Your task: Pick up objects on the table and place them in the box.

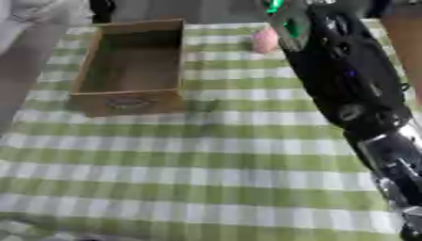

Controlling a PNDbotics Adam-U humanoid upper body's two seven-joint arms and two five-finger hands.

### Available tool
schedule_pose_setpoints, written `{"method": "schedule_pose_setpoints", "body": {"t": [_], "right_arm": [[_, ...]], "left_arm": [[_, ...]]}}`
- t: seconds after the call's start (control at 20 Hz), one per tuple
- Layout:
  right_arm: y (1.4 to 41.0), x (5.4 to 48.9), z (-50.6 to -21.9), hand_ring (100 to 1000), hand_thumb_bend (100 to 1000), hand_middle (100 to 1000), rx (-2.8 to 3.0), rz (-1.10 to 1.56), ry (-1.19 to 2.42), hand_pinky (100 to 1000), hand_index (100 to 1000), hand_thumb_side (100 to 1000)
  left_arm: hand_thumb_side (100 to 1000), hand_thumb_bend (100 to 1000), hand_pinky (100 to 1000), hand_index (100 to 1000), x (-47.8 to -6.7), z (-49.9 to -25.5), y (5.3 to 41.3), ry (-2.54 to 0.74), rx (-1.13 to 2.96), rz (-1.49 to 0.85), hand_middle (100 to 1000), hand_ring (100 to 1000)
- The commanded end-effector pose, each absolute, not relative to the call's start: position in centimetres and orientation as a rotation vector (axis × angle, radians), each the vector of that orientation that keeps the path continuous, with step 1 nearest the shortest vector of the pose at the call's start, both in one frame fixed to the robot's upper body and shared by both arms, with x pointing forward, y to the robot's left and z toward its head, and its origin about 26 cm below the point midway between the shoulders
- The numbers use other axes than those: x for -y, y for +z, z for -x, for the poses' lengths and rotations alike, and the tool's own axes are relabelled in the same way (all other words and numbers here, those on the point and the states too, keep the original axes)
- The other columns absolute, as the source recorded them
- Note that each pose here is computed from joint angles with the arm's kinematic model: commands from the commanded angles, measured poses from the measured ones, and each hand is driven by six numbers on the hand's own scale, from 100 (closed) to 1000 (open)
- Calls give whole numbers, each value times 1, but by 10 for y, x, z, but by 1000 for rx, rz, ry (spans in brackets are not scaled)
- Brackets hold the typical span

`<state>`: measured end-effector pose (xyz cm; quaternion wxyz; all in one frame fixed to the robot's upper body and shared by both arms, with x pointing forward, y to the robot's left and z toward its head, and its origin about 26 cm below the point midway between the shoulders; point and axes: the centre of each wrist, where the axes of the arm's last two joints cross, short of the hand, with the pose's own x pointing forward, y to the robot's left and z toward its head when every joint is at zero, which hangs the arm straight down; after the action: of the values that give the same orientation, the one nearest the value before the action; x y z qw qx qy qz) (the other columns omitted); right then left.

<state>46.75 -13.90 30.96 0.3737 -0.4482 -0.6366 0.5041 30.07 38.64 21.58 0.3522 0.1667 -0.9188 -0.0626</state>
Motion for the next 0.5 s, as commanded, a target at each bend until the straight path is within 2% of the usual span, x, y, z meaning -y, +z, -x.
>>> {"method": "schedule_pose_setpoints", "body": {"t": [0.05,0.25,0.3,0.35,0.5], "right_arm": [[312,153,-475,899,759,839,1572,1205,1249,832,992,857],[299,167,-485,904,763,843,1499,1213,1219,833,992,832],[297,170,-487,905,723,844,1484,1217,1214,833,991,809],[295,172,-489,906,764,844,1470,1220,1208,833,992,823],[290,180,-493,907,766,846,1437,1229,1193,833,992,815]], "left_arm": [[863,100,538,853,-389,-297,230,-176,2409,-453,568,482],[863,100,538,852,-389,-297,230,-173,2410,-457,568,482],[863,100,538,852,-389,-297,230,-173,2409,-458,568,482],[863,100,538,852,-389,-297,230,-172,2408,-459,568,482],[862,100,538,852,-389,-297,230,-171,2408,-460,568,482]]}}
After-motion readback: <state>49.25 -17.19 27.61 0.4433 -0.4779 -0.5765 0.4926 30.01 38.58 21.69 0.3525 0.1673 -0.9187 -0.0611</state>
